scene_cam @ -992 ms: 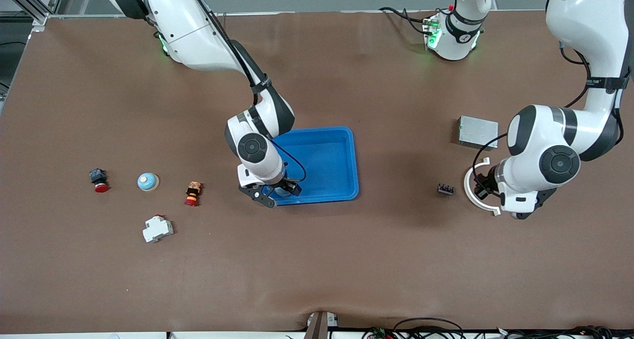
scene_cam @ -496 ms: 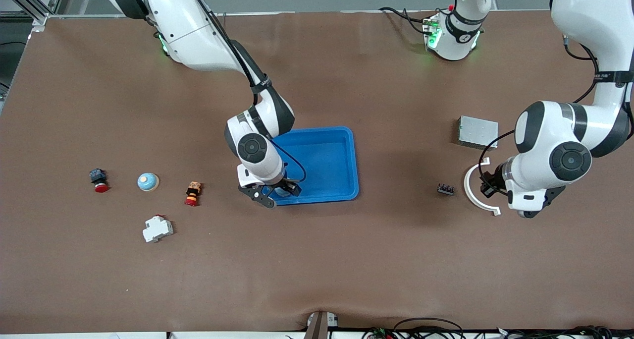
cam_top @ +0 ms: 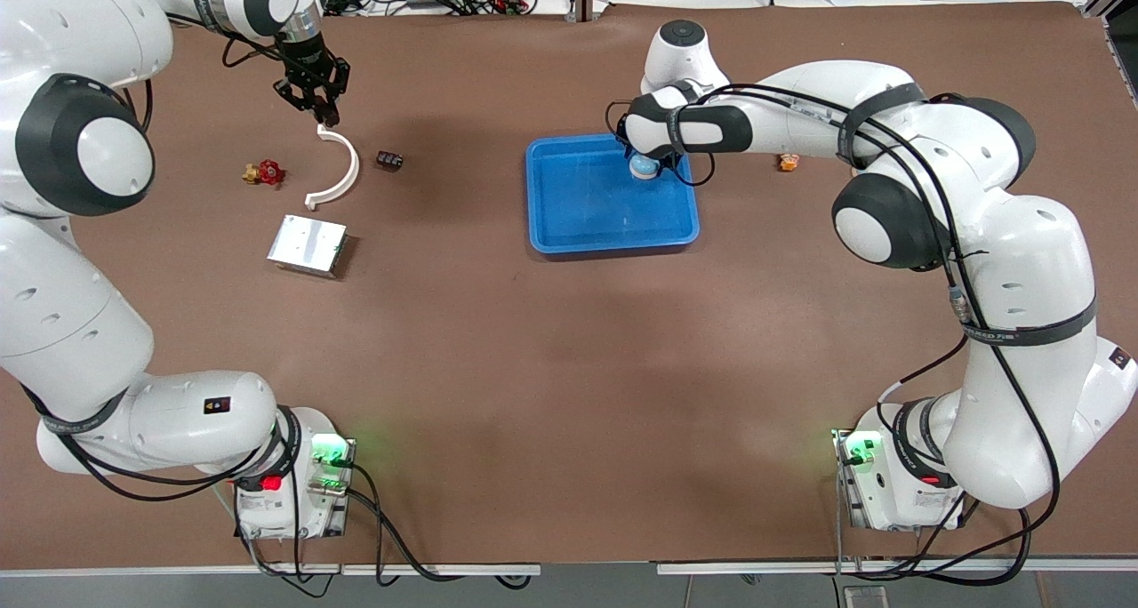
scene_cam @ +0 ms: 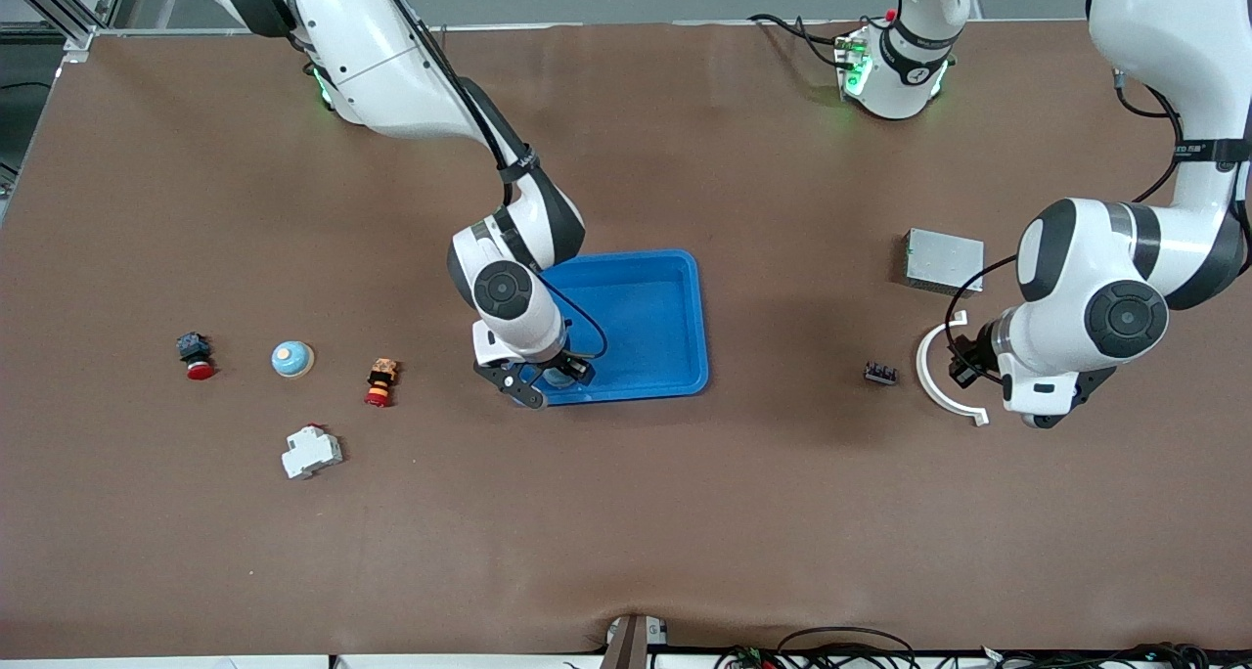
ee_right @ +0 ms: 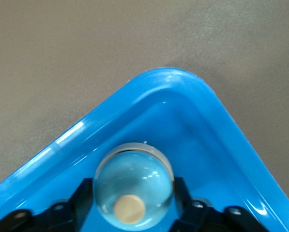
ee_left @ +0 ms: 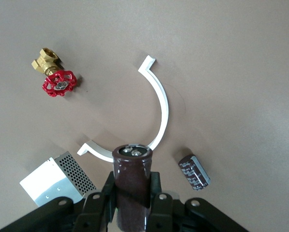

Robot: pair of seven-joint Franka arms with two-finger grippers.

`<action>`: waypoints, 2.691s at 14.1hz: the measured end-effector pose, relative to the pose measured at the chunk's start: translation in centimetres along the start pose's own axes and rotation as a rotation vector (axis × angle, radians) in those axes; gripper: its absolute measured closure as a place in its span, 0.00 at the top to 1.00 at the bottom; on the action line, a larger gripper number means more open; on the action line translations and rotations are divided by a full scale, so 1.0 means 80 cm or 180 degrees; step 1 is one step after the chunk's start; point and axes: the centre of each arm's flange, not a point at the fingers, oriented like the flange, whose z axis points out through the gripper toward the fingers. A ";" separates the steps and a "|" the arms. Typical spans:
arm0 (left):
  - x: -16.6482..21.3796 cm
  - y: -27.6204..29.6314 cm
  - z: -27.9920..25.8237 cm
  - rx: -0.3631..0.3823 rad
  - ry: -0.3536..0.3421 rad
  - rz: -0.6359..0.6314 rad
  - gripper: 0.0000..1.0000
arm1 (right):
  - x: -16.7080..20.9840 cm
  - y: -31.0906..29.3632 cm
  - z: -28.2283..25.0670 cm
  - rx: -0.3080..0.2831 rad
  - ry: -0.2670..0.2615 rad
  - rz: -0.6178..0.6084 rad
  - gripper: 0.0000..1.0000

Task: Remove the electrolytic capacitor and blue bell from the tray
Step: 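Grasp the second light-blue bell in the tray with the right gripper, then lower the capacitor inside the white arc while the right gripper carries the bell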

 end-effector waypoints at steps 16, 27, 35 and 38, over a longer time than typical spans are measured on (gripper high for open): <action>0.036 -0.033 0.085 0.0253 0.0082 0.0044 0.30 | -0.036 -0.038 -0.105 -0.0319 -0.0218 -0.0131 0.67; 0.059 -0.043 0.110 0.0176 0.0179 0.0040 0.69 | 0.274 0.235 -0.200 -0.0210 -0.0558 -0.1695 0.67; 0.046 -0.056 -0.001 0.0128 0.0466 0.0623 1.00 | 0.403 0.440 -0.201 0.0019 -0.0399 -0.2606 0.67; 0.045 -0.062 -0.024 0.0118 0.0533 0.0894 1.00 | 0.431 0.480 -0.177 0.0012 -0.0249 -0.2887 0.67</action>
